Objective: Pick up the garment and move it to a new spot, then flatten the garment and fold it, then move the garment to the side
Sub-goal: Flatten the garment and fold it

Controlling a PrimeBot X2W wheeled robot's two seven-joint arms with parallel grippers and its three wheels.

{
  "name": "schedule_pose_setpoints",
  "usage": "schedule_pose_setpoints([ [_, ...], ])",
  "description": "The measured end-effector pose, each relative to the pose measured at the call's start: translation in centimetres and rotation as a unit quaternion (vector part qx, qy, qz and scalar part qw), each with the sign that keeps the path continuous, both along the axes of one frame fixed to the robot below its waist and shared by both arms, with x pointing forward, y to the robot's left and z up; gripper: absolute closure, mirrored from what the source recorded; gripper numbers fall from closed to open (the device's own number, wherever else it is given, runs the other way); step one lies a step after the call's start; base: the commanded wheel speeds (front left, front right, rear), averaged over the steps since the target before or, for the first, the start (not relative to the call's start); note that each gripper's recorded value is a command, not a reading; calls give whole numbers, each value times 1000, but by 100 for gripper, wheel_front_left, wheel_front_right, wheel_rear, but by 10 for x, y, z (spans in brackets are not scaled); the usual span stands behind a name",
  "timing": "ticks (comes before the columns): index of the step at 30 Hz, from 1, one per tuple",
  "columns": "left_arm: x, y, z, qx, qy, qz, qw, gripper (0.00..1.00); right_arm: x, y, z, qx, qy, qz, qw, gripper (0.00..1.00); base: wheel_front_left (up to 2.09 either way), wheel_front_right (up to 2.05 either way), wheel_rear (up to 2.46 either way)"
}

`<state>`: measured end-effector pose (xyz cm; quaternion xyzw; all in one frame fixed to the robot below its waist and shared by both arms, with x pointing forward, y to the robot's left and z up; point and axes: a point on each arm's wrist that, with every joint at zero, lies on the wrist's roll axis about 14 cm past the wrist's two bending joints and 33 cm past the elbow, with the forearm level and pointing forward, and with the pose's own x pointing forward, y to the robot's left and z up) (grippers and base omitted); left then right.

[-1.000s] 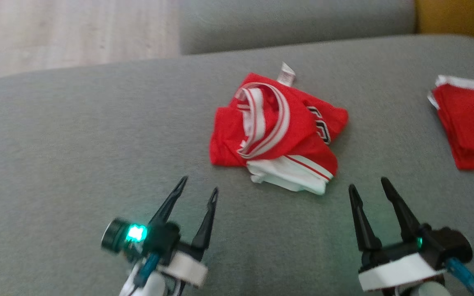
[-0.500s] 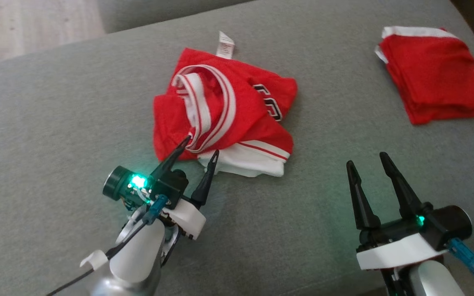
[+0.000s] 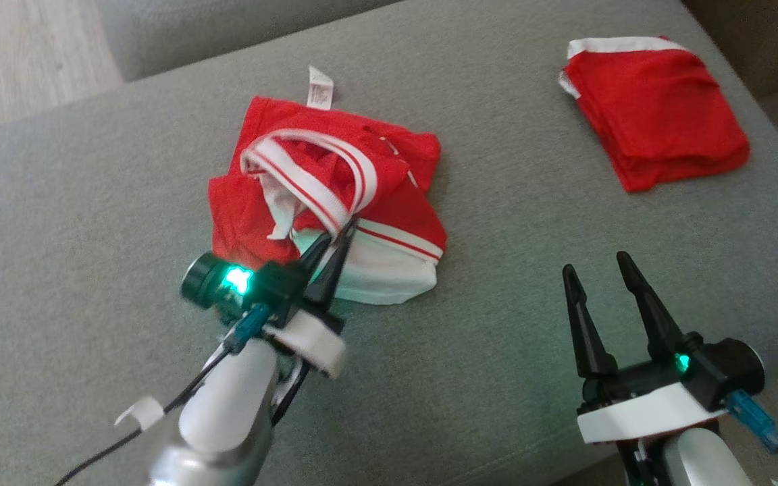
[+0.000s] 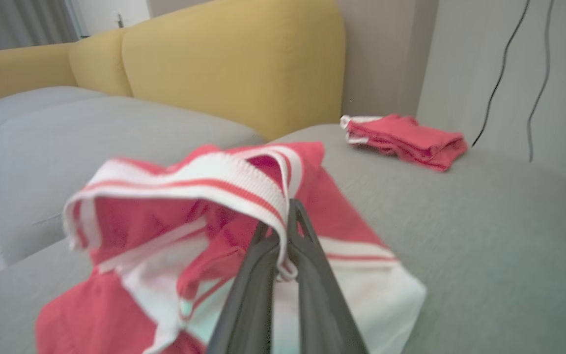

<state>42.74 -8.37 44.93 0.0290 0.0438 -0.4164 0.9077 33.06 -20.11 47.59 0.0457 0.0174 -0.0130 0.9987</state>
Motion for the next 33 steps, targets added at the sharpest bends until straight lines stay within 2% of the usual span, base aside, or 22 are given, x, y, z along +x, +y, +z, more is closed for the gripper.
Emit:
schedule_pose_setpoints([
  [5, -16, -49, 67, -83, -35, -69, 993, 100, -10, -6, 12, 0, -19, -14, 1000, 0, 0, 0, 0],
  [8, -32, -84, 122, -125, -76, -134, 980, 100, -17, -11, 19, 2, -32, -25, 999, 0, 0, 0, 0],
  [11, -27, -98, 188, -159, -129, -159, 966, 100, -26, -14, 24, 4, -42, -34, 999, 0, 0, 0, 0],
  [16, -9, -88, 309, -223, -222, -144, 938, 100, -39, -13, 26, 13, -48, -41, 998, 0, 0, 0, 0],
  [18, 0, -76, 341, -235, -249, -124, 931, 100, -39, -10, 27, 14, -51, -35, 998, 0, 0, 0, 0],
  [20, 14, -59, 352, -245, -252, -94, 931, 100, -37, -7, 27, 15, -52, -30, 998, 0, 0, 0, 0],
  [23, 44, -28, 318, -231, -212, -34, 949, 100, -31, -4, 29, 15, -55, -23, 998, 0, 0, 0, 0],
  [24, 62, -5, 263, -211, -155, 10, 965, 100, -26, 1, 28, 16, -53, -14, 998, 0, 0, 0, 0],
  [27, 67, 34, 154, -181, -34, 79, 980, 100, -18, 7, 24, 17, -46, -2, 999, 0, 0, 0, 0],
  [30, 46, 73, 55, -146, 77, 146, 975, 100, -9, 13, 18, 18, -36, 11, 999, 0, 0, 0, 0],
  [33, 20, 101, -6, -119, 144, 190, 964, 100, -1, 22, 10, 20, -23, 26, 999, 0, 0, 0, 0],
])
